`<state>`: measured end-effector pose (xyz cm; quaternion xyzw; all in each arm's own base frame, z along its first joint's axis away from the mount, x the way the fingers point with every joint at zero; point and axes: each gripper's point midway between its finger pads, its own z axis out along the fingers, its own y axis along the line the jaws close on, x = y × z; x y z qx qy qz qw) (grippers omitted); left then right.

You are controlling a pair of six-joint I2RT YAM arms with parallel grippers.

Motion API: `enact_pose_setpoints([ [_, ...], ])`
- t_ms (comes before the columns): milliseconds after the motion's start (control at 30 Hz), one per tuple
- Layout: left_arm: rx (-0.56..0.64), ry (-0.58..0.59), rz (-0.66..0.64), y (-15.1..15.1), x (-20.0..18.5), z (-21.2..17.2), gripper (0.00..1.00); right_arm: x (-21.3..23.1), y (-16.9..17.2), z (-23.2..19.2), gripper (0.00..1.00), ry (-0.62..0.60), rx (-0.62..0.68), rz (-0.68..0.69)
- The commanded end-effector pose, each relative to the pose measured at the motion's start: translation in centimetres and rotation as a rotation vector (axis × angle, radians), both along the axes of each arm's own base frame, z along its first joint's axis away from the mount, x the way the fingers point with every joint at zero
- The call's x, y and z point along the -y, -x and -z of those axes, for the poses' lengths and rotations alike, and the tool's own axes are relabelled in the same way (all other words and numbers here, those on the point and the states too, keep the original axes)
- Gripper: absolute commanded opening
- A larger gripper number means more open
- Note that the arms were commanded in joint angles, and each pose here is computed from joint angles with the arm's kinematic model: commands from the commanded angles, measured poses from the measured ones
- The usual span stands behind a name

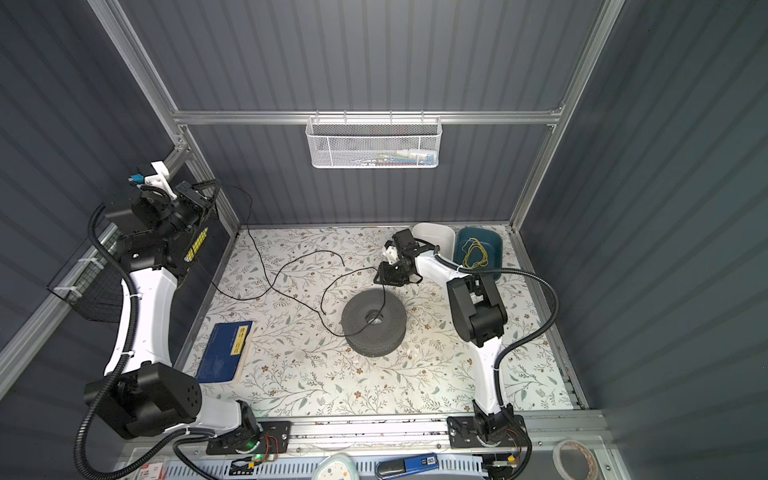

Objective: Wrap the cables

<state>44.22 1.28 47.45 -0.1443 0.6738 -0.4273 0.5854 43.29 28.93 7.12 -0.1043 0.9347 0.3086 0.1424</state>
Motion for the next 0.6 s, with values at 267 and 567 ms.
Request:
enact_pose_setpoints([
  [267,0.036,-0.034,0.017,0.8,0.6,-1.0,0.0,-1.4,-1.1,-5.3,0.0,-0.115,0.092,-0.013],
  [567,-0.022,-0.1,0.081,-1.8,5.5,1.5,0.0,1.7,-2.4,-22.1,0.0,-0.213,0.452,0.095],
])
